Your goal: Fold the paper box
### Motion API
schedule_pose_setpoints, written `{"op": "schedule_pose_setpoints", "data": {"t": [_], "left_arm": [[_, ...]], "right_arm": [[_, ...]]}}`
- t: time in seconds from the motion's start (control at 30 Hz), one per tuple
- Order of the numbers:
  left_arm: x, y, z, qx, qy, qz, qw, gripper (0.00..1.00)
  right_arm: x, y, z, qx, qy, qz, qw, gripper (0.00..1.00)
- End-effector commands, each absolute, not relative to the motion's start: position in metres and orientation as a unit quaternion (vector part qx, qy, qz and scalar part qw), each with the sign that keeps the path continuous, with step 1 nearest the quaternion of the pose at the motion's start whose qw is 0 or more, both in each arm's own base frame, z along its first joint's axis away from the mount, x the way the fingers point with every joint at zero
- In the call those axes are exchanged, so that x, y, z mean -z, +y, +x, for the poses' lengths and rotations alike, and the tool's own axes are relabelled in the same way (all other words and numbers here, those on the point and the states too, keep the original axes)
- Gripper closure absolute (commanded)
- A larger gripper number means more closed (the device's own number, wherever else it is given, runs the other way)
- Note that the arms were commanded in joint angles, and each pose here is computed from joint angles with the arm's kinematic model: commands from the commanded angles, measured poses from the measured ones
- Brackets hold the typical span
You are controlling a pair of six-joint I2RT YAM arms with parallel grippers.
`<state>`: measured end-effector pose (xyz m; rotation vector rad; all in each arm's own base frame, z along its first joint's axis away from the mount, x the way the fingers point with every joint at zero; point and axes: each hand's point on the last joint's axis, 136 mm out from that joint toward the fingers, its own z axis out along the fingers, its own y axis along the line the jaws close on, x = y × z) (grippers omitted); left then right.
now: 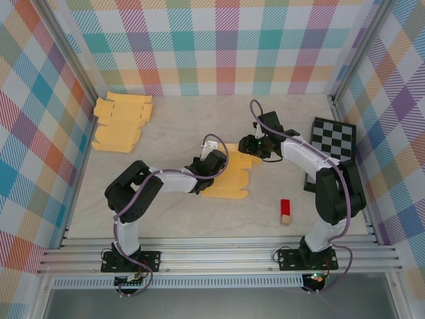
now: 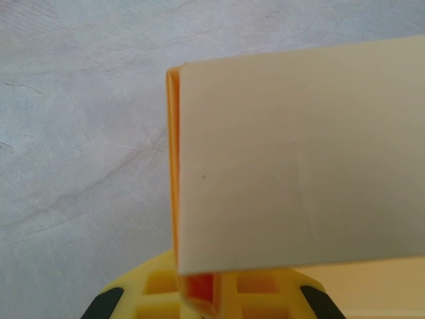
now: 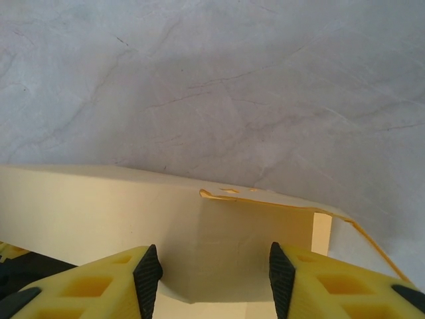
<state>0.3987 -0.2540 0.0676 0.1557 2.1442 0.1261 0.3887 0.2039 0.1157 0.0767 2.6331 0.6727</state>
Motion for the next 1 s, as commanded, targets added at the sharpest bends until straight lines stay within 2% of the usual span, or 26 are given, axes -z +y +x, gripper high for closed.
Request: {"op": "schedule_pose_setpoints", "data": {"t": [0.0,0.1,0.27,0.47,0.6,0.73,0.87,0.97], "left_arm": [[-0.061,-0.247,0.396,-0.079,0.881,0.083,0.459,1.0],[-0.061,-0.249,0.396,-0.076,0.88,0.085,0.46,1.0],[-0.061,-0.252,0.396,-0.077,0.88,0.09,0.46,1.0],[-0.061,-0.253,0.396,-0.078,0.88,0.092,0.46,1.0],[-0.061,-0.255,0.396,-0.078,0.88,0.095,0.46,1.0],[-0.061,-0.254,0.395,-0.081,0.879,0.094,0.46,1.0],[-0.062,-0.252,0.396,-0.085,0.879,0.086,0.46,1.0],[-0.064,-0.249,0.395,-0.089,0.88,0.077,0.46,1.0]], "right_arm": [[-0.129,0.206,0.4,-0.243,0.94,0.005,0.238,0.48],[-0.131,0.215,0.403,-0.265,0.937,-0.003,0.23,0.49],[-0.129,0.229,0.402,-0.315,0.926,0.03,0.204,0.58],[-0.123,0.238,0.396,-0.355,0.916,0.081,0.169,0.58],[-0.121,0.24,0.394,-0.382,0.902,0.118,0.164,0.79],[-0.119,0.231,0.393,-0.364,0.904,0.143,0.175,0.91],[-0.112,0.224,0.392,-0.345,0.908,0.154,0.181,1.0],[-0.109,0.22,0.39,-0.335,0.91,0.16,0.185,1.0]]}}
